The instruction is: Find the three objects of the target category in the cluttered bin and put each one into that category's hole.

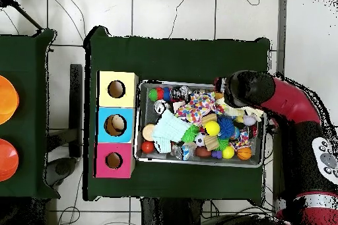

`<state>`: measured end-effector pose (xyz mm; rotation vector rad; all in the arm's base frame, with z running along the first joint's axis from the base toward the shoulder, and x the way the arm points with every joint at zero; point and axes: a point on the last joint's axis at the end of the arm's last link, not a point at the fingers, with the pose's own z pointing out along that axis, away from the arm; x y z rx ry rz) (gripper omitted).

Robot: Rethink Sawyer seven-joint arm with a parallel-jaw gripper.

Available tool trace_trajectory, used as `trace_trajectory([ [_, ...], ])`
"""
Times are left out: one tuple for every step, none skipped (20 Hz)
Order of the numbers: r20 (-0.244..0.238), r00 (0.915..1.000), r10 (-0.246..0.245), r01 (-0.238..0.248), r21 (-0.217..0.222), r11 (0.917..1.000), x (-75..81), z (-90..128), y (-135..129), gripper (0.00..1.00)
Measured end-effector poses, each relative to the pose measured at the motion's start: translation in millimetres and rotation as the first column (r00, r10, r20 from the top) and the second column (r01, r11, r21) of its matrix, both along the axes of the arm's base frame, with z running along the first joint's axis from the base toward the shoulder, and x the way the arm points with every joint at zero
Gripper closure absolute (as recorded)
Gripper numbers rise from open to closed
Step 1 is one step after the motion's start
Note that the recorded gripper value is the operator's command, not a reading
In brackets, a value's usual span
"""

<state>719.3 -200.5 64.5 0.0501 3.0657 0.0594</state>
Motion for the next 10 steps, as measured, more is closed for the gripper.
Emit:
trace_trajectory([
  [0.0,1.0,-0.001,0.001,0.0,1.0,-0.2,0.1,-0.4,0.0],
  [0.0,1.0,-0.001,0.001,0.0,1.0,-0.2,0.0,-0.5,0.0],
  [0.0,1.0,-0.001,0.001,0.0,1.0,-0.2,0.0,-0.6,0.0],
  [0.0,1.0,-0.001,0.001,0.0,1.0,-0.3,0.0,-0.6,0.0],
  [0.0,1.0,-0.001,0.001,0.0,1.0,-0.4,0.0,-0.8,0.0],
  [0.0,1.0,-0.002,0.002,0.0,1.0,-0.4,0.0,-1.0,0.0],
  [0.0,1.0,-0.002,0.002,0.0,1.0,-0.4,0.0,-1.1,0.0],
  [0.0,1.0,-0.002,0.002,0.0,1.0,-0.5,0.0,-1.2,0.0],
  [0.0,1.0,-0.002,0.002,0.0,1.0,-0.5,-0.1,-1.1,0.0],
  [0.0,1.0,-0.002,0.002,0.0,1.0,-0.5,-0.2,-1.1,0.0],
])
